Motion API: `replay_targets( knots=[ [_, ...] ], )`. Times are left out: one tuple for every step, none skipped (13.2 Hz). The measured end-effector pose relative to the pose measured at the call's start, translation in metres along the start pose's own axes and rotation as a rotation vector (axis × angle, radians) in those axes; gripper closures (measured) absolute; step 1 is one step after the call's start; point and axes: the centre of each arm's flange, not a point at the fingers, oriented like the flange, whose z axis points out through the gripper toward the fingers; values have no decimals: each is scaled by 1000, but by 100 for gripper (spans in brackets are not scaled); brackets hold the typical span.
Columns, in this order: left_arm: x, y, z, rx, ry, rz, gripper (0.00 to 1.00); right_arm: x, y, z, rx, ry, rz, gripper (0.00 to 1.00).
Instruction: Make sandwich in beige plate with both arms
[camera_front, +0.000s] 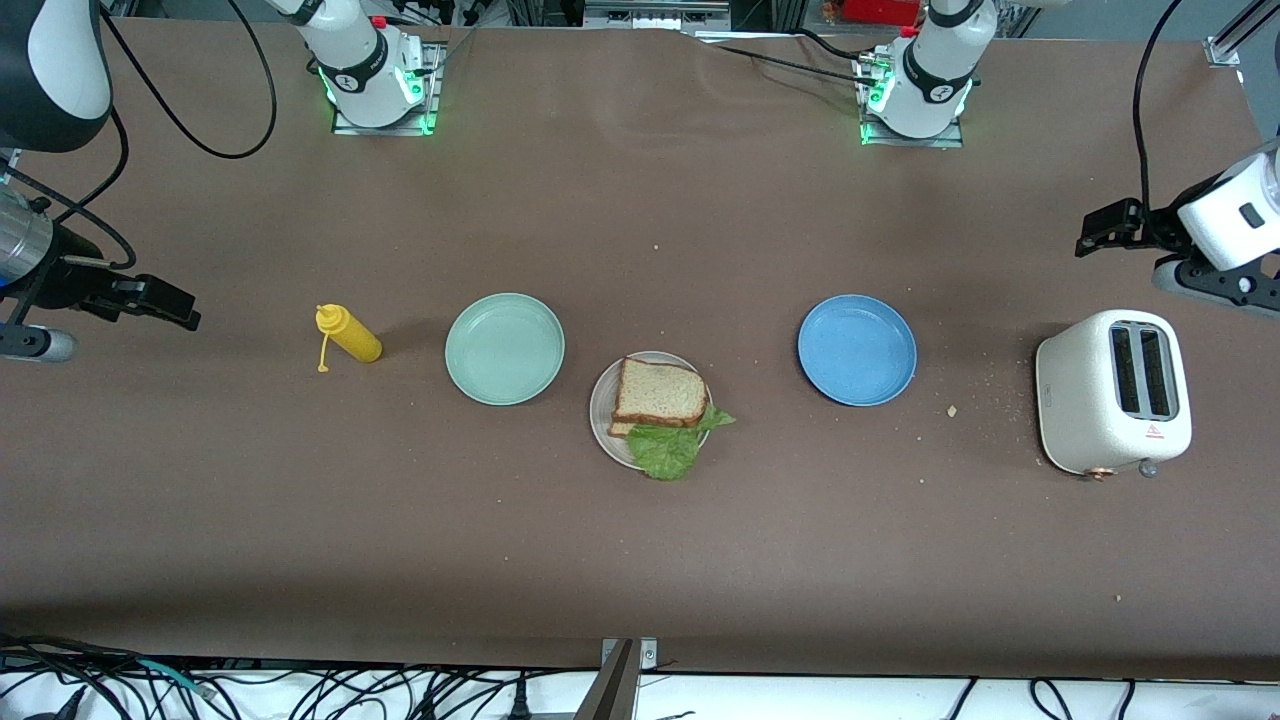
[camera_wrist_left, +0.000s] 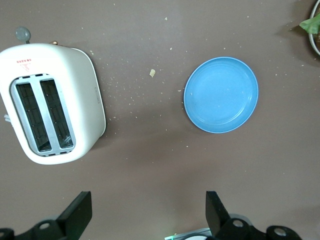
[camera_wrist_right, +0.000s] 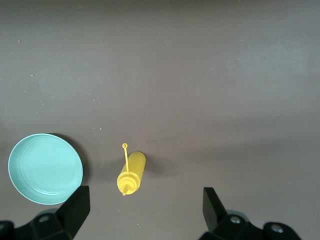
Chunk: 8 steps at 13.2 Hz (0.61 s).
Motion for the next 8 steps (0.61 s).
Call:
replay_targets(
  knots=[
    [-1,2,-8,1,2,3,0,0,0,0,0,0,0,0],
    [-3,4,-15,2,6,6,0,0,0,0,0,0,0,0],
    [-4,5,-22,4,11,7,0,0,0,0,0,0,0,0],
    [-5,6,-27,5,10,7,0,0,0,0,0,0,0,0],
    [-8,6,-32,7,5,7,0,0,0,0,0,0,0,0],
    [-10,7,-38,11,4,7,0,0,0,0,0,0,0,0],
    [-11,7,-41,14,3,7,0,0,0,0,0,0,0,0],
    [-11,8,-43,18,4,9,0,0,0,0,0,0,0,0]
  ],
)
